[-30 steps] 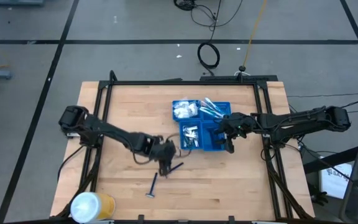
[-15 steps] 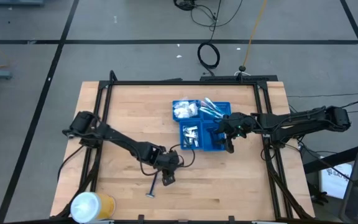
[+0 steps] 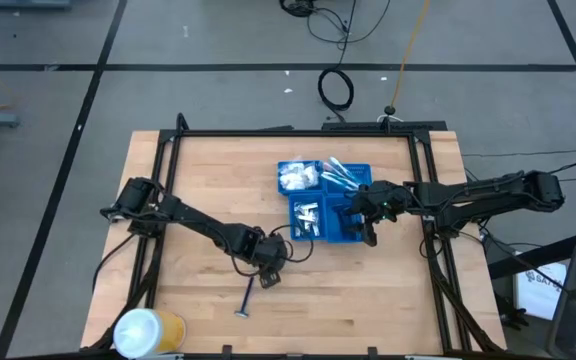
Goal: Pick & Place Travel size toiletries
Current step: Put the blue razor into the bottom right blue basket
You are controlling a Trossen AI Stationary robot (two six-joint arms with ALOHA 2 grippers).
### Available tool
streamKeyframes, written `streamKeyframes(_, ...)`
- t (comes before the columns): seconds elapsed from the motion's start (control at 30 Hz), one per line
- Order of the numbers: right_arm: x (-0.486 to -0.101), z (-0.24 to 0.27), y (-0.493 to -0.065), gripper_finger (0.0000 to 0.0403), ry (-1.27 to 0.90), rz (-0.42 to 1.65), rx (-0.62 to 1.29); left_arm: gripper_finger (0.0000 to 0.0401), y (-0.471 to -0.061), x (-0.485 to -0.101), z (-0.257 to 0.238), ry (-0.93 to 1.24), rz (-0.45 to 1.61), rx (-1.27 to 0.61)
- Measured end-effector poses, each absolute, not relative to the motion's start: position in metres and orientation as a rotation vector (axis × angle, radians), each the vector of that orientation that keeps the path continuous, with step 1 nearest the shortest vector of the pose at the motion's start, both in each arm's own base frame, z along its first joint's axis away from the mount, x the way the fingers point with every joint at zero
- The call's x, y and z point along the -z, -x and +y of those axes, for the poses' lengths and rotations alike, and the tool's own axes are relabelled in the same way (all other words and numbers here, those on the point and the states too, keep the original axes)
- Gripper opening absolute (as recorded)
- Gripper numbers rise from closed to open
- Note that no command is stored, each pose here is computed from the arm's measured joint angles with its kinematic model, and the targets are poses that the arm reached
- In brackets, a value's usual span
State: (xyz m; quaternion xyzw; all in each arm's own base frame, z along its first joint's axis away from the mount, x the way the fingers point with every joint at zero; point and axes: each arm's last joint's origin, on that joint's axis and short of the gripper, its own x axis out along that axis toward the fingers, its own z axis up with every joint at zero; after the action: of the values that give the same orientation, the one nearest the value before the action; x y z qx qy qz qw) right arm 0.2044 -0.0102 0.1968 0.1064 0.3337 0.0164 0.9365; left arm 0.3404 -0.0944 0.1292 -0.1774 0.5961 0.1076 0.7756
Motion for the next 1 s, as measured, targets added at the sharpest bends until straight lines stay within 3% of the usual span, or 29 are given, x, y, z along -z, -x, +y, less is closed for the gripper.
streamKeyframes(0.13,-0.197,-0.01,-0.204,0.021,-0.217,0.682,-0.033,0.0209,-0.331,-0.126,-0.09,0.313,1.366,-0.307)
streamKeyframes(0.37,-0.197,-0.01,-0.204,0.021,-0.217,0.682,-0.033,0.0209,-0.319,-0.125,-0.082,0.401,1.459,-0.487)
streamKeyframes(0.63,-0.197,-0.01,-0.204,0.021,-0.217,0.681,-0.033,0.0202,-0.32,-0.125,-0.084,0.365,1.482,-0.398)
streamKeyframes(0.77,-0.197,-0.01,-0.204,0.021,-0.217,0.681,-0.033,0.0154,-0.322,-0.124,-0.085,0.322,1.474,-0.331)
streamKeyframes(1.0,-0.197,-0.01,-0.204,0.021,-0.217,0.681,-0.033,0.0016,-0.325,-0.125,-0.087,0.292,1.449,-0.266)
